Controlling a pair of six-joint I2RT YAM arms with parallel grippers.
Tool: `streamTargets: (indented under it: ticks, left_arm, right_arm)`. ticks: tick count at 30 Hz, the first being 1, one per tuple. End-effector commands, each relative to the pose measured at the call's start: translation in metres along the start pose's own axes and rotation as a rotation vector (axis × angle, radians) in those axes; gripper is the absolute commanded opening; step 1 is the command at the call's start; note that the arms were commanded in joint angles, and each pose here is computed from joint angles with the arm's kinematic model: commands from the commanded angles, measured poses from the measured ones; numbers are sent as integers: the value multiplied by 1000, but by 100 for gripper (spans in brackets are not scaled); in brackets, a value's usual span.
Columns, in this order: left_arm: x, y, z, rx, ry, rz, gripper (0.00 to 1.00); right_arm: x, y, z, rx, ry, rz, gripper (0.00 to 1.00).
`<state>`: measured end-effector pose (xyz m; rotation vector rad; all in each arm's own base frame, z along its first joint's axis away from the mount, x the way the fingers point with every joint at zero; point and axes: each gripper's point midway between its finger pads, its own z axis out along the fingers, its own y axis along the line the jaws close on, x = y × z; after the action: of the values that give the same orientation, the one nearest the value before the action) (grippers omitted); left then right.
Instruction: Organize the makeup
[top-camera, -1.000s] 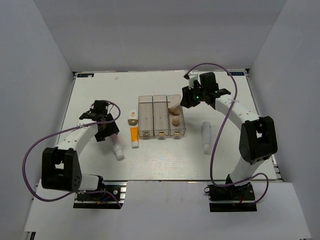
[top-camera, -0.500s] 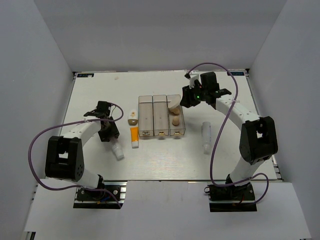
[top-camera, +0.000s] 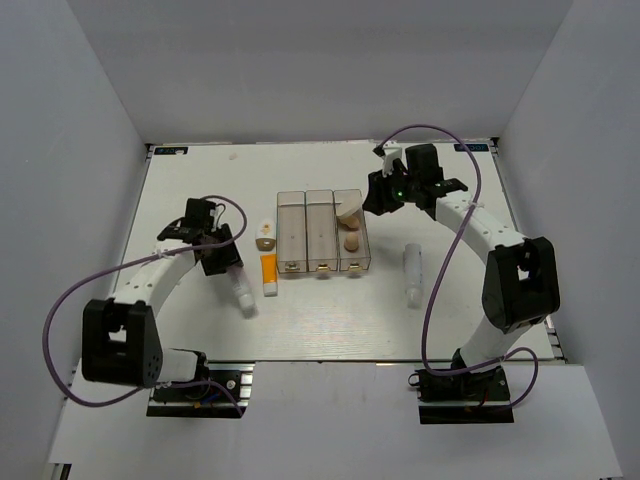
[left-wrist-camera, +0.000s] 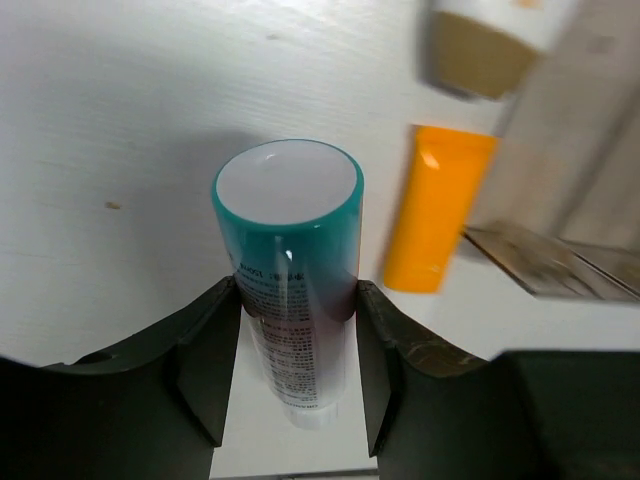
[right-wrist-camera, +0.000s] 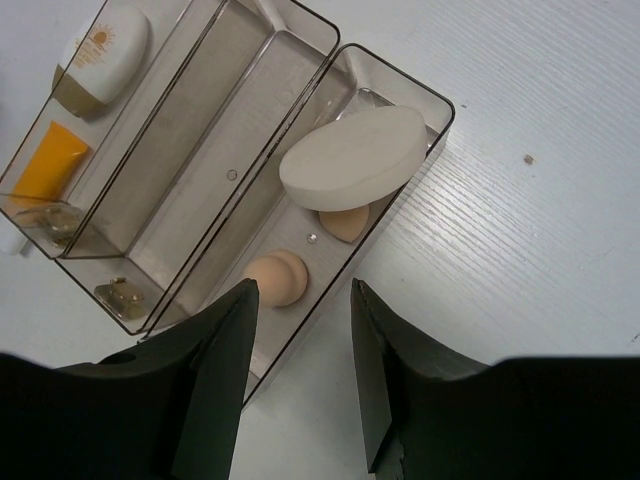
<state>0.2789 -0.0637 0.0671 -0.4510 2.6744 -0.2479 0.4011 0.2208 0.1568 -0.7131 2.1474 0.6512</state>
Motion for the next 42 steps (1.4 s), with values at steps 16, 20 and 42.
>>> streamTargets:
  ticks: [16, 20, 42]
  left_arm:
    - [-94, -143, -101, 642, -243, 131, 0]
    - [-119, -166, -98, 697, -256, 131, 0]
    - [-97, -198, -2, 532, -94, 200, 31]
  right_arm:
    - [-16, -2, -14, 7, -68, -14, 48]
    - [-13, -2, -17, 12, -68, -13, 48]
    - [38, -46, -45, 202, 71, 67, 60]
